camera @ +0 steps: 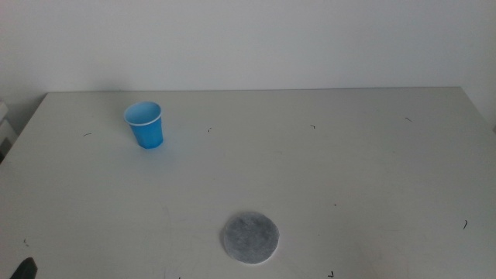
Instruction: Place an empty cup on a cup mat.
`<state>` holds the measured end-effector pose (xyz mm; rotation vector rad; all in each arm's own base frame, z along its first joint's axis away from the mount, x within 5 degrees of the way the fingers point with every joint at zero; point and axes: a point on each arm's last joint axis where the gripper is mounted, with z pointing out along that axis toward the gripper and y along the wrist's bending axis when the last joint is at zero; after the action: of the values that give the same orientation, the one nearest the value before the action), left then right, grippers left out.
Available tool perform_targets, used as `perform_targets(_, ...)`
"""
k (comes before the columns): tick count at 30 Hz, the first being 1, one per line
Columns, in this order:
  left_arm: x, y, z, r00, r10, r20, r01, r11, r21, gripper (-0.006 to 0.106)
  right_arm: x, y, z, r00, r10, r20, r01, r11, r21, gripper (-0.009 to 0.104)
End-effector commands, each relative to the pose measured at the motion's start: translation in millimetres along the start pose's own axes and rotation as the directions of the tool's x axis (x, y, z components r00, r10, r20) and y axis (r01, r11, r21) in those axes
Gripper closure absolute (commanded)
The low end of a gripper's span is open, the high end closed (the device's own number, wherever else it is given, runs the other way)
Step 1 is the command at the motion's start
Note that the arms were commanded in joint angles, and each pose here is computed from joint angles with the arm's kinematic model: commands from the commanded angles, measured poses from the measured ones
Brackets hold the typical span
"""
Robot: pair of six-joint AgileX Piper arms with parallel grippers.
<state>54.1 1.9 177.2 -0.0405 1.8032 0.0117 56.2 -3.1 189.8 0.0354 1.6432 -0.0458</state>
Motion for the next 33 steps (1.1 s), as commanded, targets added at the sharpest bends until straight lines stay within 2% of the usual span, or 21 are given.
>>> perform_targets(1,-26.4,-0.8,-7.3,0.990,-0.009,0.140,0.007,1.000,0.010,-0.005,-11.9,0.2,-2.6,0.994,-0.017,0.109,0.017,1.000,-0.001,0.001)
perform_targets(8,-83.3,-1.7,-11.9,0.989,-0.008,0.148,0.007,1.000,0.010,-0.005,-11.9,0.2,-2.6,0.994,-0.017,0.109,0.017,1.000,-0.001,0.001)
perform_targets(14,-141.1,-2.4,-4.3,1.000,0.013,0.009,-0.013,1.000,0.003,-0.005,-11.9,0.2,-2.6,0.994,-0.017,0.109,0.017,1.000,-0.001,0.001)
perform_targets(25,-263.6,-4.5,33.7,0.993,0.018,-0.118,-0.018,1.000,-0.002,-0.005,-11.9,0.2,-2.6,0.994,-0.017,0.109,0.017,1.000,-0.001,0.001)
perform_targets(33,-334.8,-6.0,78.1,0.983,0.079,-0.166,-0.079,0.997,0.005,-0.005,-11.9,0.2,-2.6,0.994,-0.017,0.109,0.017,1.000,-0.001,0.001)
